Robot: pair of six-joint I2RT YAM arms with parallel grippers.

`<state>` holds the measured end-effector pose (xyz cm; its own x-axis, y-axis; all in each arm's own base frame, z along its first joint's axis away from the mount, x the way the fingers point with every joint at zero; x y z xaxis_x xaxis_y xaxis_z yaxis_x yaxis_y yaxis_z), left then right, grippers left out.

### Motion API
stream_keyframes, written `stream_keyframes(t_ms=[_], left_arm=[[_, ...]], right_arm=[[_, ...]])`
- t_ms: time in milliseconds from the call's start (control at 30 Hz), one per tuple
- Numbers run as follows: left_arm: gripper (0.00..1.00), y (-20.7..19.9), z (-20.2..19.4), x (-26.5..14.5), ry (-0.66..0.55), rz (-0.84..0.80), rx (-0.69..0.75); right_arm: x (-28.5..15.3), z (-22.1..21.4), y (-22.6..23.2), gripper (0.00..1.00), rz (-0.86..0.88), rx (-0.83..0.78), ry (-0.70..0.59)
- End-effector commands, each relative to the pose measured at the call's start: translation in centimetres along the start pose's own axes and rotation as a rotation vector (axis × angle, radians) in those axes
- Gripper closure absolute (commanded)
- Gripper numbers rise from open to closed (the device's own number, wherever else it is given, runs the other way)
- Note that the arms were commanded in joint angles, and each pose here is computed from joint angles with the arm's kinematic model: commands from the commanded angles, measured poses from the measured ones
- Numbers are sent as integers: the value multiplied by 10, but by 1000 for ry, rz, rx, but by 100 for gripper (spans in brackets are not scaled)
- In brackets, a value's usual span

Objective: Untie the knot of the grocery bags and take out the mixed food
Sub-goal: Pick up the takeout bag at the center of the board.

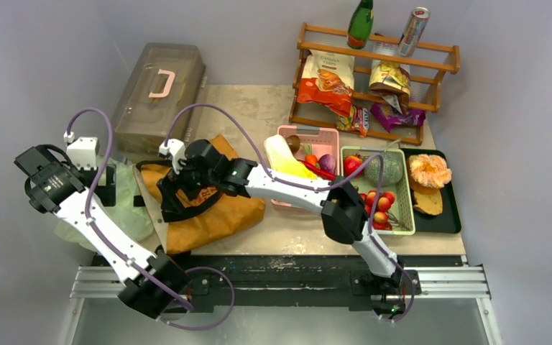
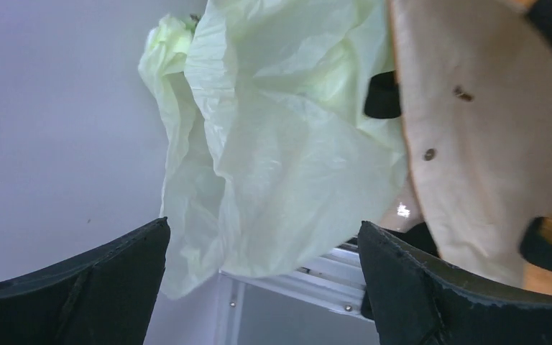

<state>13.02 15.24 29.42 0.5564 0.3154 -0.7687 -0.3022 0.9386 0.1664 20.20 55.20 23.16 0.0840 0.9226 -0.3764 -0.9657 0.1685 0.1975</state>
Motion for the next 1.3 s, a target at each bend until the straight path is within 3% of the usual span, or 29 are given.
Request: stream_keyframes(t_ms=[0,100,300,333,600,867,933,1067,1100,1267], left_arm=[[0,37,-7,46,55,147,69],[0,49,-8,71,54,188,83],[0,51,-18,124,99,137,130],[0,46,-22,132,99,119,156],[0,7,-46,180,148,-137,129],[3,-31,-81,216,307,-290,160],[18,-31,-93,224,381,-296,134],[86,-41,-101,214,457,-382,95],[97,-46,-94,203,430,-426,74],[100,-64,-34,77,99,-655,-35]], right_arm=[[9,2,-22,1,-172,-70,-7],[12,-11,-31,14,-237,-83,34],[-12,-23,-45,96,-259,-73,107],[-19,-21,-47,100,-259,-71,110],[-73,7,-73,100,-222,51,15],[-94,22,-95,100,-112,167,-74],[-92,23,-90,100,-71,185,-85],[-90,28,-86,100,-31,188,-109],[-90,28,-85,100,-26,183,-109],[-93,36,-80,100,21,180,-147]])
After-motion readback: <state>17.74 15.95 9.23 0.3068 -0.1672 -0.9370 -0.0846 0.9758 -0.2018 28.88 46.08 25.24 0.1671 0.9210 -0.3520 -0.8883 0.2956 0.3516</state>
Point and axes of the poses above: each gripper's point midway between its finger pads, its own x axis out along the fingers, its own y axis along the line the jaws close on, z = x × y, the point moved 5 cm from there along -x, back along the fingers, and after that the axes turned 10 degrees about -x, right-handed, at the moved point
